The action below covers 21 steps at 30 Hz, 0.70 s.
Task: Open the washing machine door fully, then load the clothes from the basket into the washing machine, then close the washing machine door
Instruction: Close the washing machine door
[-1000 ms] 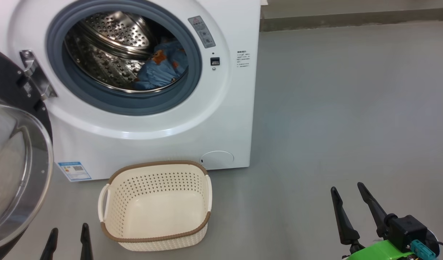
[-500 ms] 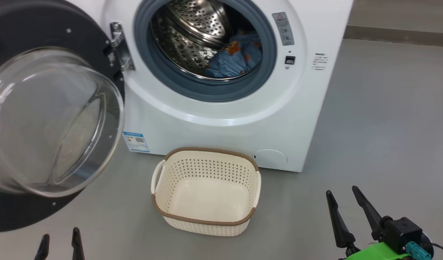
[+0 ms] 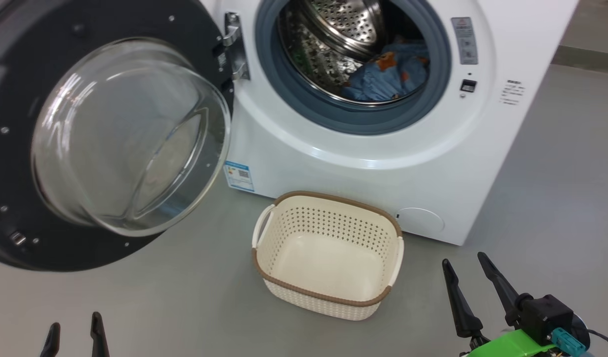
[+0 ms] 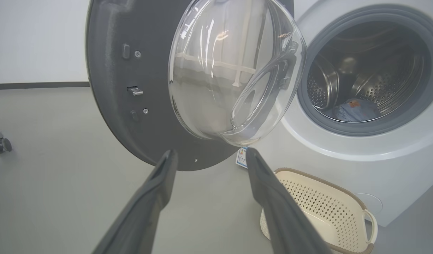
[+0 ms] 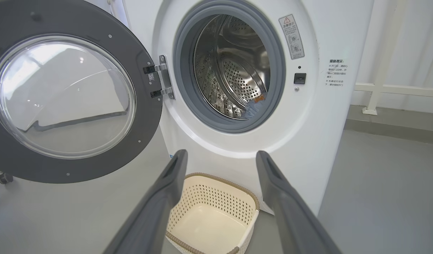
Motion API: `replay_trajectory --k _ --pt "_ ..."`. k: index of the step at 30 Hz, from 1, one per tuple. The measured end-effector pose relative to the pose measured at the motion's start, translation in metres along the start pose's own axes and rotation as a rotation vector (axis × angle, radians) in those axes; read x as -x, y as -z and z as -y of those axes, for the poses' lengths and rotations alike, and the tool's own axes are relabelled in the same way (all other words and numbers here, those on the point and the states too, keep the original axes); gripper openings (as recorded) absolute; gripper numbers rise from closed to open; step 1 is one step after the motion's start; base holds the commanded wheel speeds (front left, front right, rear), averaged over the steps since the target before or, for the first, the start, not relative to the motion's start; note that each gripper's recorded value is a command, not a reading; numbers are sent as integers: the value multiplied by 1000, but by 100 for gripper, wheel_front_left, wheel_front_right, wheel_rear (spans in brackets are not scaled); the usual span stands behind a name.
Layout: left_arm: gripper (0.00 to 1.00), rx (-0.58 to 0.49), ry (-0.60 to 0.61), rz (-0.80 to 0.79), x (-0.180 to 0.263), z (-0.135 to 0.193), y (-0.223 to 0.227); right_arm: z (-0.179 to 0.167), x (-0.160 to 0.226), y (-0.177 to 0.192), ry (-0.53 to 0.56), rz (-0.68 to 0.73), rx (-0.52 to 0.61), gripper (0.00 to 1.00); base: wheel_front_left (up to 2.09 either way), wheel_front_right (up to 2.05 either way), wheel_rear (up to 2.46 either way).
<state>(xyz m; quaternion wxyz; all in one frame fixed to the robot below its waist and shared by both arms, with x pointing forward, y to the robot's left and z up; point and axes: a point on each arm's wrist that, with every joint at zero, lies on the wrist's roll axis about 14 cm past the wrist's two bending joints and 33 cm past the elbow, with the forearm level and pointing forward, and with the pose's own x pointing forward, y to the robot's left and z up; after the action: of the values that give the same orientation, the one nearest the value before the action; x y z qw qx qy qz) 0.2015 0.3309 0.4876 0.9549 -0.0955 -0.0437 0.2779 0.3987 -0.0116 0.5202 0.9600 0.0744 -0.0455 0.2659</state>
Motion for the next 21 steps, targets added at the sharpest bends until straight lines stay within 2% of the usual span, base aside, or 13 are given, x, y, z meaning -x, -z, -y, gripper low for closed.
replay_trajectory --k 12,21 --pt "100 1 -118 6 11 -30 -5 -39 -32 12 -134 -17 -9 100 0 0 0" --pt "100 -7 -158 -4 13 -39 -4 -45 -40 21 -156 -34 -20 100 0 0 0"
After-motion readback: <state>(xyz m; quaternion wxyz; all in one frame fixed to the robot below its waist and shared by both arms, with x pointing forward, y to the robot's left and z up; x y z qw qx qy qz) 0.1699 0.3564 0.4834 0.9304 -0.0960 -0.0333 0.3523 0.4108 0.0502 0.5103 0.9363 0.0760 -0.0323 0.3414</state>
